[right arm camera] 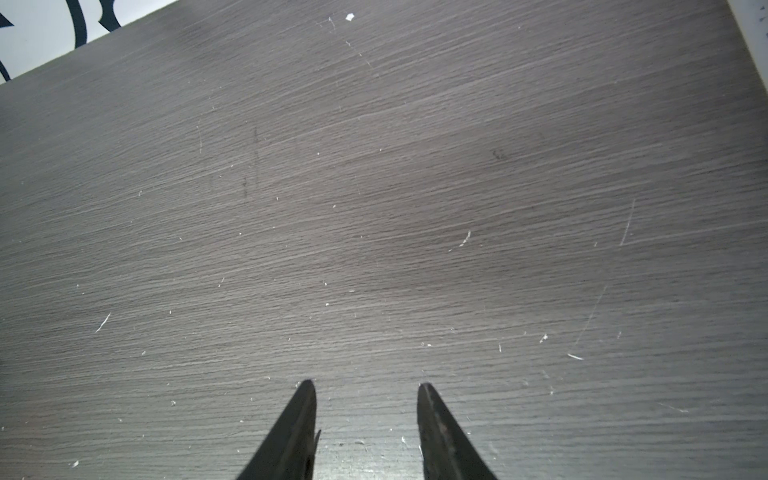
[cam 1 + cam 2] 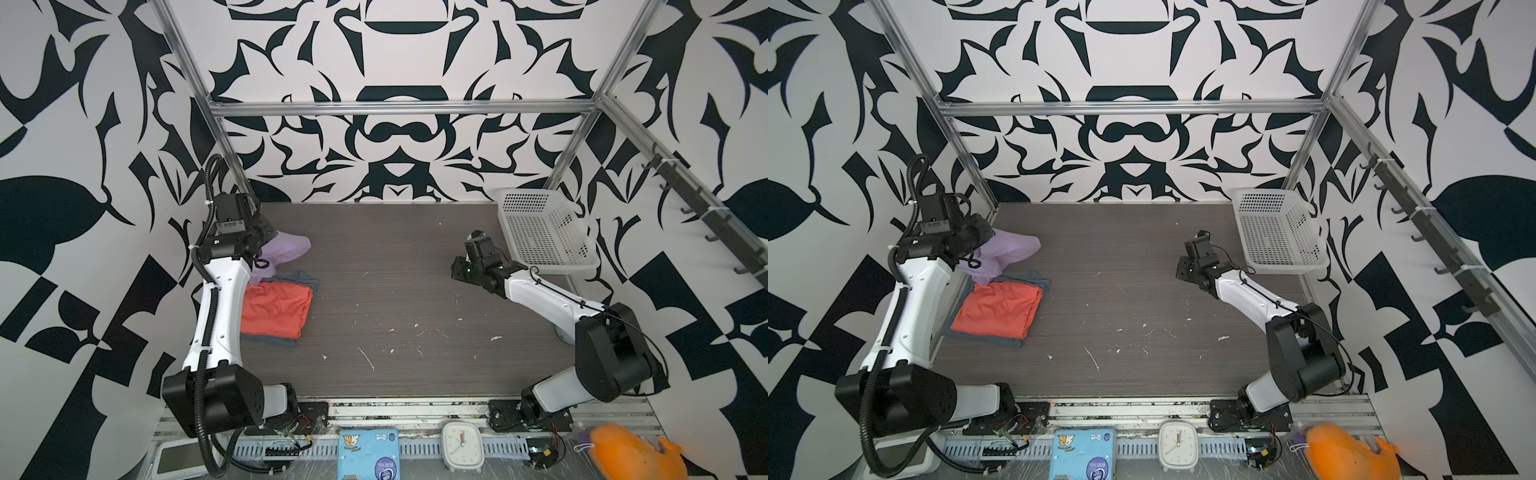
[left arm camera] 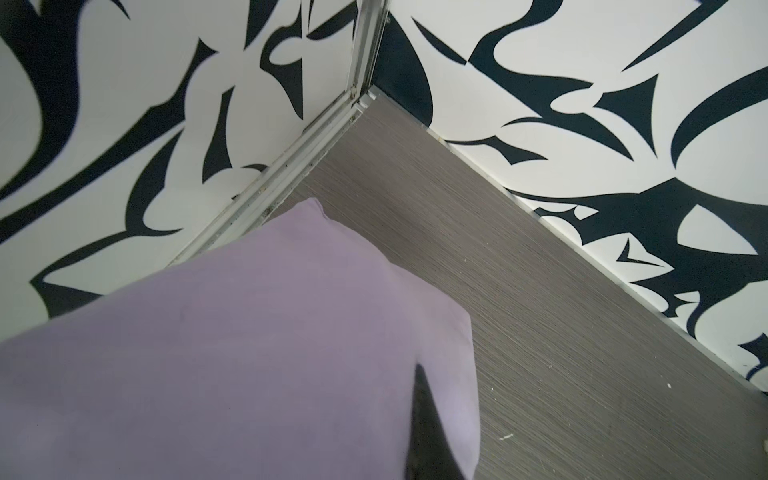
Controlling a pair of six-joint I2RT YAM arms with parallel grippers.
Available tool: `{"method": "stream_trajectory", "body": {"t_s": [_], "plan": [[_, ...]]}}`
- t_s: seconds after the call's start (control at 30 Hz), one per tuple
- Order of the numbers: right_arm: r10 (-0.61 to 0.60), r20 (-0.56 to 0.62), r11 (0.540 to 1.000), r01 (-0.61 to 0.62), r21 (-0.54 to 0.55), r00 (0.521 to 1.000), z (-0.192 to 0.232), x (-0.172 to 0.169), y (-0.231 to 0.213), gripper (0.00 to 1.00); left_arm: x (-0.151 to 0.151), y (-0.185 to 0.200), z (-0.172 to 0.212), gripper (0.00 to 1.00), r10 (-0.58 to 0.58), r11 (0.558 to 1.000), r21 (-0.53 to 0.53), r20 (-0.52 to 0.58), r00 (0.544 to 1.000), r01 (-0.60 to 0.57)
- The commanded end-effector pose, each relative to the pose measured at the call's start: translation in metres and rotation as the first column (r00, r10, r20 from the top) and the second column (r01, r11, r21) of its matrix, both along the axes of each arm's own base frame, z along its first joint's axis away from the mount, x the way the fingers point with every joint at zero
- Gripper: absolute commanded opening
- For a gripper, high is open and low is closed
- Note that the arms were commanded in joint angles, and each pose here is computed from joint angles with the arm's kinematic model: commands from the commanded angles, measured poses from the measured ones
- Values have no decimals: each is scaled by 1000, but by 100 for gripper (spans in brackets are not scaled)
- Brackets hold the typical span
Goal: Fold and stack the t-shirts
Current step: 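Carry the lavender bundle with the left gripper onto the red and grey stack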
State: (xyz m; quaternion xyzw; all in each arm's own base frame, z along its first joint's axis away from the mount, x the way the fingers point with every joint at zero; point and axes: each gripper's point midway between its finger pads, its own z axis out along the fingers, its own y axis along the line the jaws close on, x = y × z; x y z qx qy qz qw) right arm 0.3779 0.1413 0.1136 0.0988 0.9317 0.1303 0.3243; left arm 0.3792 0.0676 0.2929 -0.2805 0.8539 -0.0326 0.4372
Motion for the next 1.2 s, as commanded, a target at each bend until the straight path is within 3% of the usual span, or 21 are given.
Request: {"method": "stream_trajectory", "body": {"t_s": [0.0,0.17,0.37,0.5,0.6,0.63,0.73,0.8,1.0,1.17], "plan": [[-10,38,1000,9,23,999,13,10,3,44,-20,6,14,0,19,998,52,55,998,-21],[-10,34,1000,10,26,999,12,11,4,44,-51,0,-34,0,50,999,-8,-25,998,-50],[-12,19,1000,12,27,1000,7,11,5,44,-94,-20,-100,0,71,983,-161,-135,988,-92],[-10,13,1000,10,30,1000,5,13,6,44,-122,-31,-127,0,91,958,-250,-196,976,-139],[-10,6,999,10,32,1000,3,13,7,44,-142,-30,-140,0,134,946,-257,-241,961,-196],[-11,4,999,10,33,1000,2,13,7,44,-149,-30,-145,7,143,944,-253,-265,953,-212],[-9,-3,999,9,36,1000,0,14,9,43,-166,-30,-154,44,156,938,-243,-337,928,-246],[-9,-5,999,9,35,1000,0,14,9,43,-173,-28,-149,58,176,937,-226,-350,920,-266],[-11,-5,1000,11,29,1000,-1,13,7,43,-159,-15,-89,73,186,963,-155,-218,958,-222],[-12,-11,1000,13,27,1000,-2,12,7,43,-118,-26,-67,73,66,976,-188,-216,974,-107]]}}
